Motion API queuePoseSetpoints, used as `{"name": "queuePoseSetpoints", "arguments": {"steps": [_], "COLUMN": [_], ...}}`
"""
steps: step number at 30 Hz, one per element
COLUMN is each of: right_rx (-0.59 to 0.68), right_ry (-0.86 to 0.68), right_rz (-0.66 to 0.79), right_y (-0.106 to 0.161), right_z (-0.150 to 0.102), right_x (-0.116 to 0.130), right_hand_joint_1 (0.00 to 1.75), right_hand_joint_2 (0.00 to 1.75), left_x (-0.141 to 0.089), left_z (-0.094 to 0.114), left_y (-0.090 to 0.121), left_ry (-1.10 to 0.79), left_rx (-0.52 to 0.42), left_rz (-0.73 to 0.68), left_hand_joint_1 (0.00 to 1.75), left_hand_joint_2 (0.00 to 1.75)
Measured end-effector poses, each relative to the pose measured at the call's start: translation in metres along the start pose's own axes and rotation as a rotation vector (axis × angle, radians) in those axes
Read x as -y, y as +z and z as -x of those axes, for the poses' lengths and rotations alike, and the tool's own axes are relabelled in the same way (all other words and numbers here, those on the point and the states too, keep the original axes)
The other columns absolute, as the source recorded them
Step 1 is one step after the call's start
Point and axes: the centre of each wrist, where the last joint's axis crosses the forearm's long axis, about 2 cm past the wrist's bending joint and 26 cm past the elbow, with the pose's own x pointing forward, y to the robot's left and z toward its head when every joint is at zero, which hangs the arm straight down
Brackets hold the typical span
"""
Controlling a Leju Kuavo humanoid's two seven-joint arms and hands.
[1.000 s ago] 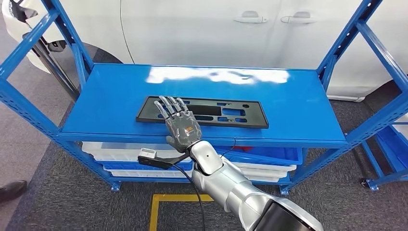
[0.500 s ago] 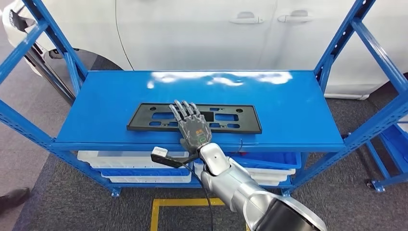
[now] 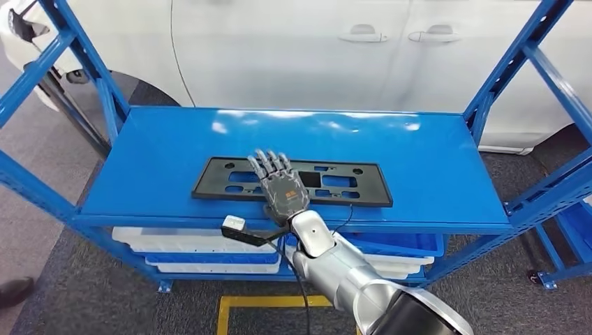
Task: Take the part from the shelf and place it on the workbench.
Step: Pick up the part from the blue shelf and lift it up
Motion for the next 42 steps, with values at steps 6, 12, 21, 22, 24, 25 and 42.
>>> {"name": "queuePoseSetpoints", "arguments": {"steps": [6,12,21,22,24,25,42], "right_rx": [-0.002,0.000,-0.013,-0.015,-0.017,-0.017,-0.018], "right_ry": [0.004,0.018,0.082,0.086,0.090,0.092,0.110], "right_rz": [-0.012,-0.013,-0.075,-0.087,-0.104,-0.110,-0.133], "right_y": [0.0041,0.0033,0.0071,0.0071,0.0067,0.0066,0.0051], "right_z": [0.0010,0.0020,0.0014,0.0017,0.0025,0.0028,0.0044], "right_x": [-0.0038,-0.0031,-0.0078,-0.0081,-0.0081,-0.0081,-0.0073], "right_hand_joint_1": [0.00,0.00,1.71,1.75,1.75,1.75,1.75], "right_hand_joint_2": [1.75,1.75,1.75,1.75,1.75,1.75,1.75], "left_x": [-0.0005,0.0000,-0.0027,-0.0031,-0.0033,-0.0033,-0.0012], "left_z": [0.0001,-0.0010,-0.0007,-0.0011,-0.0028,-0.0034,-0.0044], "left_y": [0.0000,-0.0005,-0.0005,-0.0008,-0.0016,-0.0019,-0.0023], "left_ry": [0.000,0.002,0.006,0.006,0.007,0.007,0.022], "left_rx": [0.000,0.002,0.008,0.009,0.013,0.014,0.035], "left_rz": [-0.001,-0.001,-0.010,-0.011,-0.012,-0.012,-0.006], "left_hand_joint_1": [0.00,0.00,0.00,0.00,0.00,0.00,0.00], "left_hand_joint_2": [0.00,0.00,0.00,0.00,0.00,0.00,0.00]}}
